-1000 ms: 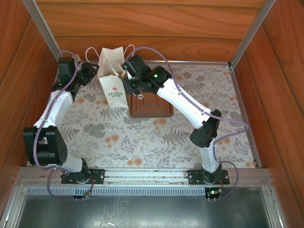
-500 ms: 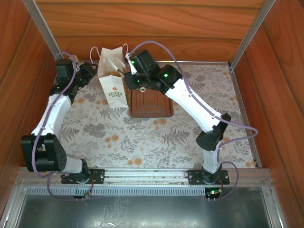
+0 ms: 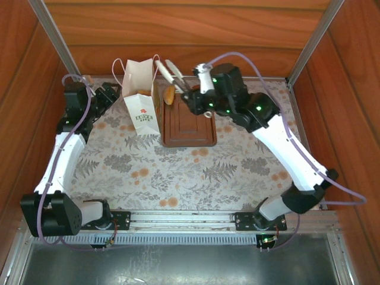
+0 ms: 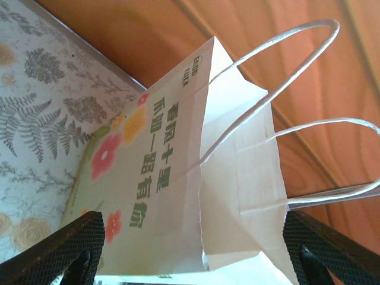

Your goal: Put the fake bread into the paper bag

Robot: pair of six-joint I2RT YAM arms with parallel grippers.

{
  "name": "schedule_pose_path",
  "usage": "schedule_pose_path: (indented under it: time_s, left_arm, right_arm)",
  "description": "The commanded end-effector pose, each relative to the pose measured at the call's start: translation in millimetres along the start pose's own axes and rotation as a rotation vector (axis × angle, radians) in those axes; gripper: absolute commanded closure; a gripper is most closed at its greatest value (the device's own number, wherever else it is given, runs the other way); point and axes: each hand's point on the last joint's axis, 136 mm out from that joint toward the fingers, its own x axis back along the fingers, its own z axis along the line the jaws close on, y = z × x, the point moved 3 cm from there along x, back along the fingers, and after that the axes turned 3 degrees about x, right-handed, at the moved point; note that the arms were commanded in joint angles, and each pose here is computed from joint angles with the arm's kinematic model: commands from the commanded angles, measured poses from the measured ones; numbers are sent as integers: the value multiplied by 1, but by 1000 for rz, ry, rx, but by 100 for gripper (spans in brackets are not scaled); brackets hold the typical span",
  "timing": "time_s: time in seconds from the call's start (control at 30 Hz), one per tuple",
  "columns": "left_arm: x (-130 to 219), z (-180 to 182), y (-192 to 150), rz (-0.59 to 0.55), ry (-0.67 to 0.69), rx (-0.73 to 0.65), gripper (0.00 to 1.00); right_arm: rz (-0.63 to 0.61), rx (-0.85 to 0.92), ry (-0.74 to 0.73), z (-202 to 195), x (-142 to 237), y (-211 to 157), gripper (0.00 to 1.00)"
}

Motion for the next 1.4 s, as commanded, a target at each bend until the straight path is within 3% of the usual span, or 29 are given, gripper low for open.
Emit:
schedule_pose_path:
  time_s: [0.0, 0.17, 0.33, 0.47, 0.93, 1.37]
  left_arm:
    - [11, 2, -1, -19, 14, -21, 14]
    - [13, 8, -7, -11, 27, -14, 13]
    - [12, 12, -12, 7, 26, -4, 12]
    - [11, 14, -15, 21, 25, 6, 11]
    - [2, 21, -18, 45, 43, 22, 11]
    - [-5, 24, -17, 49, 57, 16, 11]
  right_arm:
    - [-24, -99, -53, -32, 7, -12, 57]
    - [95, -214, -205, -97, -13, -73, 57]
    - [222, -161, -324, -144, -45, -118, 57]
    - [270, -115, -352, -172, -71, -133, 57]
    - [352, 10, -401, -227, -147, -119, 52]
    - [375, 43, -347, -237, -187, -113, 38]
